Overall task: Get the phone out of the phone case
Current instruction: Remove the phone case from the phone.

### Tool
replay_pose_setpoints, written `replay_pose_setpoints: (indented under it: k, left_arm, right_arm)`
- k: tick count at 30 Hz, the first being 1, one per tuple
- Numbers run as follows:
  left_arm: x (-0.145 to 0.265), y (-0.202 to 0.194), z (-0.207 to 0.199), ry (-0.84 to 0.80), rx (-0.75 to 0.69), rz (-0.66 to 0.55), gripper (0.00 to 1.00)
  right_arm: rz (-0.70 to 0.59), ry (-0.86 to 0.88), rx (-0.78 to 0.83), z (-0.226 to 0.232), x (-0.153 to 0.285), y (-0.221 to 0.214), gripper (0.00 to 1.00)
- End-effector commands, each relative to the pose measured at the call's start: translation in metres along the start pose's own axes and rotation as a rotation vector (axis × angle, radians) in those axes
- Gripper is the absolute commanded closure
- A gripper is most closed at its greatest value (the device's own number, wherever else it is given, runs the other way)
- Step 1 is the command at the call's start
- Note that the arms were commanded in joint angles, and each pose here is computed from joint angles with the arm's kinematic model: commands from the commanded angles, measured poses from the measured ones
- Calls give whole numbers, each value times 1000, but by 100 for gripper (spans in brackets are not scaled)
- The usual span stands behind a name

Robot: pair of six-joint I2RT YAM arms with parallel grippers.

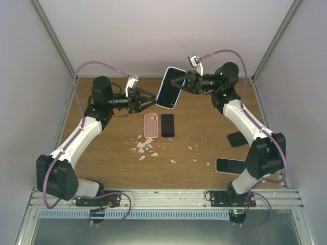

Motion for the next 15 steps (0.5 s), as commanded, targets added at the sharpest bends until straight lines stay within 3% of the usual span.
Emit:
replay_pose_setpoints:
  k: [1, 8, 15]
  left_arm:
    - [-4, 6, -9, -33, -59, 6, 56]
    - [-6, 4, -4, 3, -56, 3, 53]
    - [-4, 3, 9, 67, -32, -23, 60]
  right_arm:
    - [-20, -7, 83, 15, 4, 15, 99]
    - [-20, -9, 80, 14, 3, 15, 100]
    - [-22, 4, 84, 18, 4, 17, 99]
Point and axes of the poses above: each gripper's point midway between its finger pads, its own x axis back along the fingers, its own z axis along the line the jaws close on, y = z × x, the point moved 7 cm from there along x, back along the fingers, and after that the axes turned 14 degrees about x, right-handed, at the moved point
